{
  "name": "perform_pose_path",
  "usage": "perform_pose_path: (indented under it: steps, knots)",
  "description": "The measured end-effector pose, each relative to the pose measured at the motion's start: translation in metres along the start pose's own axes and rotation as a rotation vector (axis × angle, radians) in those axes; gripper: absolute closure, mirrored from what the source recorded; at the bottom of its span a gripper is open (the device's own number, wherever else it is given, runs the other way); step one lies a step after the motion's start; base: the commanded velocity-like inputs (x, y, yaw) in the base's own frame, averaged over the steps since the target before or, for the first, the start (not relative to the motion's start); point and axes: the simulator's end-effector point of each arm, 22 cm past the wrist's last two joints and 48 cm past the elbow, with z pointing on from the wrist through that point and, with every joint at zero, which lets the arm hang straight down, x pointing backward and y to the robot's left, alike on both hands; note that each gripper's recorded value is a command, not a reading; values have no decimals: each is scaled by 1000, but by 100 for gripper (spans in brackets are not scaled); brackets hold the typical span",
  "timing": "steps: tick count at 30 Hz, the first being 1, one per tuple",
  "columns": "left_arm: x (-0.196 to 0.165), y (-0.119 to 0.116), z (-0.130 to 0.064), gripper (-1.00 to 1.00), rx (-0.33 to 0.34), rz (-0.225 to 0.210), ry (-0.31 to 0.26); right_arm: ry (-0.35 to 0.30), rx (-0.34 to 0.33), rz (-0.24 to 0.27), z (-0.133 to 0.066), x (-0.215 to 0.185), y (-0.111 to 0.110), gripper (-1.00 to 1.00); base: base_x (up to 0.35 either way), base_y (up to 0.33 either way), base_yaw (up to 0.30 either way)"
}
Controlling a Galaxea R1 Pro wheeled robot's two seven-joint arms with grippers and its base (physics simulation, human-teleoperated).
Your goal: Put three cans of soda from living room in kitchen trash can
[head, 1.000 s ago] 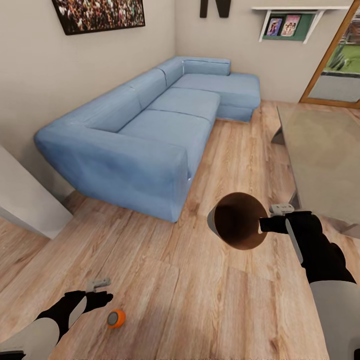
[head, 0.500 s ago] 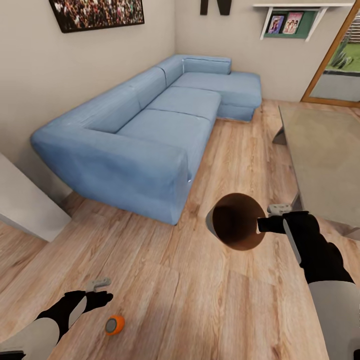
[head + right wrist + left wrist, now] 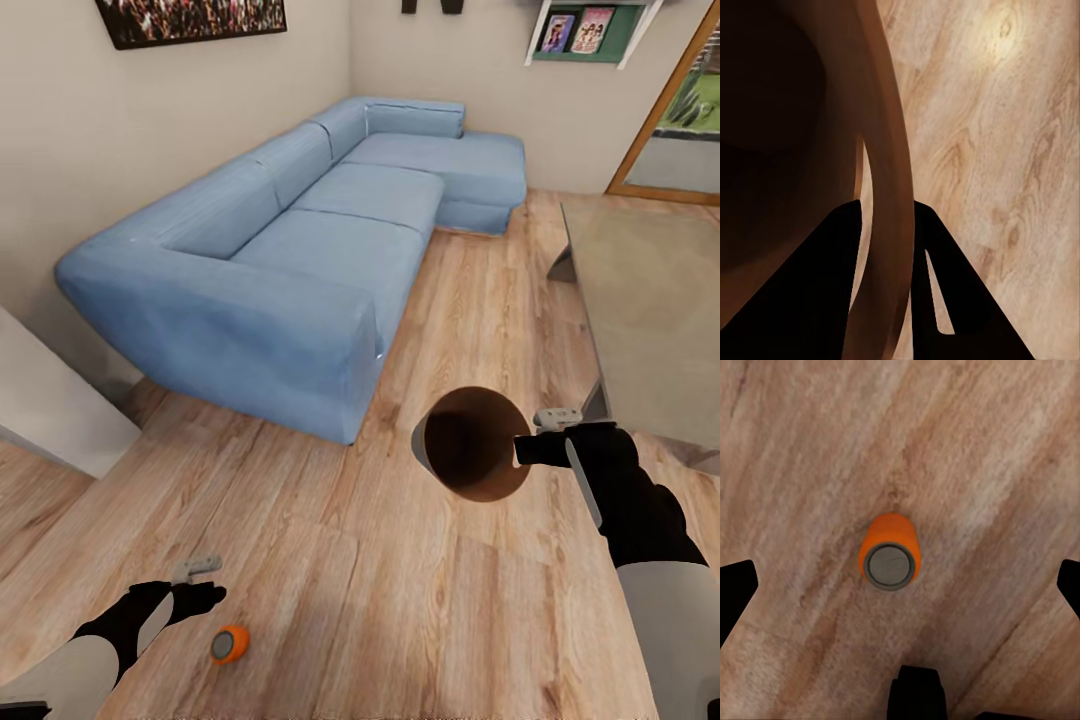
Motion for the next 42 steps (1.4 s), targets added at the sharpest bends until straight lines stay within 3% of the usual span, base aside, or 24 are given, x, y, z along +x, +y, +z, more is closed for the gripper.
perform_pose_path:
  steps: [17, 22, 42]
  knots:
    - [12, 1, 9, -100, -3, 2, 27, 14, 5, -3, 10, 5, -2, 100, 0, 0, 0]
    - [16, 0, 13, -100, -3, 2, 35, -14, 41, -21, 9, -15, -10, 100, 0, 0, 0]
    - [43, -6, 62, -100, 3, 3, 68, 15, 51, -33, 57, 15, -6, 100, 0, 0, 0]
